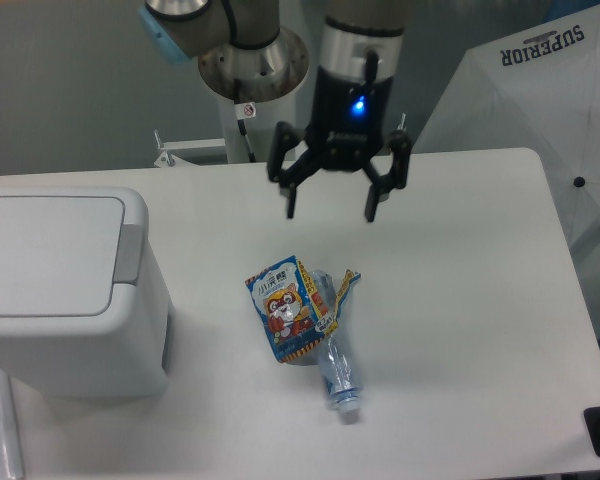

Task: Open the trash can
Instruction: 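Move the open gripper over the table toward the white trash bin lid, then lower the gripper onto the bin lid edge and push it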

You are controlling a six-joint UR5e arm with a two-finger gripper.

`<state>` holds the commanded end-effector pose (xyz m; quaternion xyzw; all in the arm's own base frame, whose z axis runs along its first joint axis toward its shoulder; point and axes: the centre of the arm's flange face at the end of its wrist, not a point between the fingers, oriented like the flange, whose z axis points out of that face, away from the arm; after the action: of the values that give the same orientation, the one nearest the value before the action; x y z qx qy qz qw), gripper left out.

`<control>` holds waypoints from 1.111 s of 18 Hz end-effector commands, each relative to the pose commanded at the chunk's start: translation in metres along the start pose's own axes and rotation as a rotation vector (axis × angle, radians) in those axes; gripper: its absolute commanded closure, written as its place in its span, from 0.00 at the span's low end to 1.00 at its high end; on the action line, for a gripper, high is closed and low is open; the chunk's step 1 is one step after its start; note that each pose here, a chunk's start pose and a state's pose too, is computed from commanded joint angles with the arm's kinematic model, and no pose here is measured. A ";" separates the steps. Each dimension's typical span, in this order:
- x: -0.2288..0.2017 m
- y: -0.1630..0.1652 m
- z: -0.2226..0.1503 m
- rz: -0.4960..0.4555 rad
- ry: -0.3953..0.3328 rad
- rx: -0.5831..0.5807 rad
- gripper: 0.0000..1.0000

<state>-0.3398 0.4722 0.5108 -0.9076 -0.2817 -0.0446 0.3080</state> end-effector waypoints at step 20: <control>0.085 0.027 0.027 -0.009 0.075 -0.035 0.00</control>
<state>-0.2568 0.5112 0.4966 -0.9092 -0.2731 -0.0849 0.3025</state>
